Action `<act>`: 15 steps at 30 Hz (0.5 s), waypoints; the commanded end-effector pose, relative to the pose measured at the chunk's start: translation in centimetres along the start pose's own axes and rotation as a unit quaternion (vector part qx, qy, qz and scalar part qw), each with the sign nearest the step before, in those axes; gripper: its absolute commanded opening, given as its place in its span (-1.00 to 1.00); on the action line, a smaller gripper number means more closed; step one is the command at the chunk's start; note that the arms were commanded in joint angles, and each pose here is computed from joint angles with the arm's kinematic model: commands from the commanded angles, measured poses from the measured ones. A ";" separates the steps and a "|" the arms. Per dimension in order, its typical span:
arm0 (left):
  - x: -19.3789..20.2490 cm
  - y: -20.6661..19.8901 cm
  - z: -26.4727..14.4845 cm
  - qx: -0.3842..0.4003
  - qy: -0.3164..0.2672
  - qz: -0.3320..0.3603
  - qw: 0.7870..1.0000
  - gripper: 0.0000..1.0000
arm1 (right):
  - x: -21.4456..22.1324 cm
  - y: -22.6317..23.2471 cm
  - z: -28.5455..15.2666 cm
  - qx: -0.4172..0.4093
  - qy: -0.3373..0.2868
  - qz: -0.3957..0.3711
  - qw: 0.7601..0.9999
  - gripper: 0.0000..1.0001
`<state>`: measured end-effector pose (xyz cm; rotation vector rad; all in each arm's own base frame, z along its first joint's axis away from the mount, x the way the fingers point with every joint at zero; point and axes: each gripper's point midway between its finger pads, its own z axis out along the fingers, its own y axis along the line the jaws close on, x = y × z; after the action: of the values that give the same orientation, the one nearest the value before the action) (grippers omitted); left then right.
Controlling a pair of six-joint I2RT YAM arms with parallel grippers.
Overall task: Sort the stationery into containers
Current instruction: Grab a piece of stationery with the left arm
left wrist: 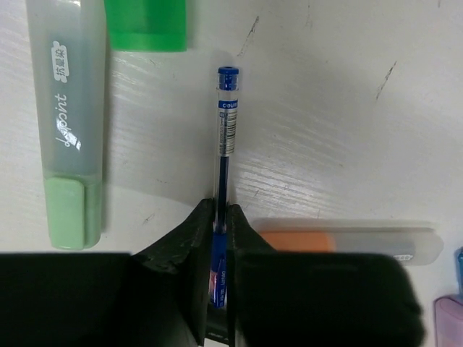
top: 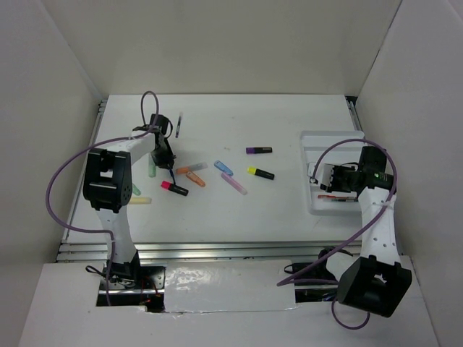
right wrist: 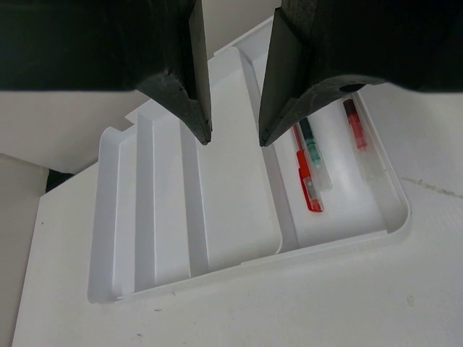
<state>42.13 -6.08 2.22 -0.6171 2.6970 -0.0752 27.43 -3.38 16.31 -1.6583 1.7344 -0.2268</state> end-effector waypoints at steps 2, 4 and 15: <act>-2.6 -1.9 -2.6 0.041 -0.027 -0.006 0.999 -0.70 | -1.8 -0.8 -0.9 0.017 -0.019 -0.010 1.000 -0.20; -3.6 -2.6 -4.3 0.056 -0.040 0.000 0.998 -0.82 | -2.3 -1.1 -1.1 0.022 -0.026 -0.009 0.999 -0.21; 2.7 -15.4 -20.0 0.494 0.050 0.135 0.858 -1.00 | -11.1 -2.8 -3.6 0.091 -0.173 -0.065 0.978 0.50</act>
<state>43.65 -15.22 17.81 -0.2331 2.4205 -0.8429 27.11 1.71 20.98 -1.6091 1.4998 -0.1808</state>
